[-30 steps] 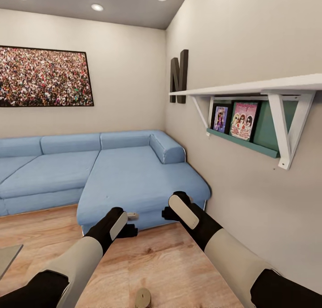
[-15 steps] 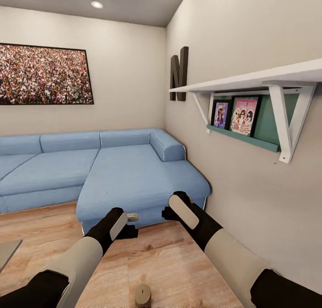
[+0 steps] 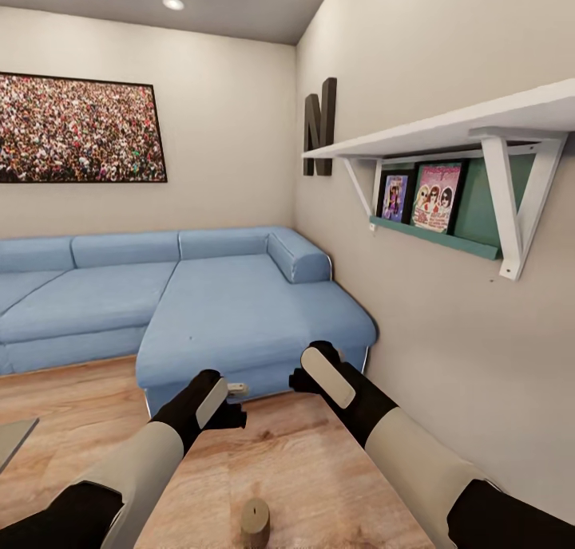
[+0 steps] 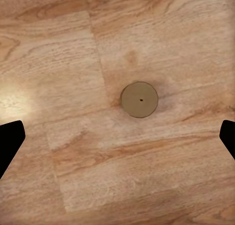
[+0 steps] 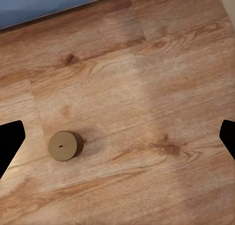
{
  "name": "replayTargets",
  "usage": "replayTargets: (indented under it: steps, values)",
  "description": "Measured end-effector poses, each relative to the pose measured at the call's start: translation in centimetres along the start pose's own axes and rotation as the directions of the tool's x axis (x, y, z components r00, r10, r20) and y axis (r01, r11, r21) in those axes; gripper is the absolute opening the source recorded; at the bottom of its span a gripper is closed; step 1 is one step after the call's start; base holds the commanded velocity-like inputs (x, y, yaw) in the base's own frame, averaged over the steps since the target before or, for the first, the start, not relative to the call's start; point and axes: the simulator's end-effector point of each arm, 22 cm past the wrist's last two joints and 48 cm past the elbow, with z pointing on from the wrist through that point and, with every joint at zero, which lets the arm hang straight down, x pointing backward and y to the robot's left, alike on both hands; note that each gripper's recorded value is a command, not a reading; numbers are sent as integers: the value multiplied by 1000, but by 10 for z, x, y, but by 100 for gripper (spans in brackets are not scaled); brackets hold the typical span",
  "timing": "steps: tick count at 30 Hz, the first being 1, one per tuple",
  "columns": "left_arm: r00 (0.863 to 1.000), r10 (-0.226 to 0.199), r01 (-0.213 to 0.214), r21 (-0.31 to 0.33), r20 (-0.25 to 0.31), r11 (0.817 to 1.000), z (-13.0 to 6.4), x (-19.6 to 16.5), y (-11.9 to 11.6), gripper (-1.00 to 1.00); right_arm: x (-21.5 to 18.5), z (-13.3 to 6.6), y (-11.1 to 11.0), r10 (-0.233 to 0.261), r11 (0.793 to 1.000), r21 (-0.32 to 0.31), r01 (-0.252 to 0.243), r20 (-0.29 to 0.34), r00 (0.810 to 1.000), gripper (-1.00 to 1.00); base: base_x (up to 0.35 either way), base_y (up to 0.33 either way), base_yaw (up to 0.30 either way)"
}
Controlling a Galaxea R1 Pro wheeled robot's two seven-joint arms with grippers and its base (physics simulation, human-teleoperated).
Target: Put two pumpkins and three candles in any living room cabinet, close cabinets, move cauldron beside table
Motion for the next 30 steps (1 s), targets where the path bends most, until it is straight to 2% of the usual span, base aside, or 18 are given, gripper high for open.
replayTargets:
  steps: [4, 10, 15, 20, 22, 26, 30]
  values:
    - [1000, 0, 0, -1, 0, 1000, 7, 5, 0, 100, 5, 5, 1, -1, 1000, -2, 1, 5, 1000, 100, 0, 0, 0]
    - [1000, 1, -1, 1, -1, 1000, 19, 13, 0, 100, 10, -7, 16, 6, 999, -51, -2, 63, 998, 100, 0, 0, 0]
    - [1000, 1, -1, 0, -1, 1000, 28, 20, 1, 100, 30, -1, 3, 22, 1000, 0, -22, 62, 998, 100, 0, 0, 0]
    - [1000, 1, -1, 0, -1, 1000, 38, 26, 1, 100, 39, 5, -4, 44, 999, 13, -45, 62, 997, 100, 0, 0, 0]
    - [1000, 1, -1, 0, 0, 1000, 41, 29, 1, 100, 41, 7, -4, 46, 999, 11, -47, 65, 997, 100, 0, 0, 0]
    - [1000, 1, -1, 0, 5, 1000, 48, 33, 1, 100, 36, -4, 1, 57, 998, -26, -54, 116, 992, 100, 0, 0, 0]
    - [1000, -2, 2, 1, 14, 1000, 55, 36, 1, 100, 38, -9, -13, 57, 998, -45, -51, 158, 986, 100, 0, 0, 0]
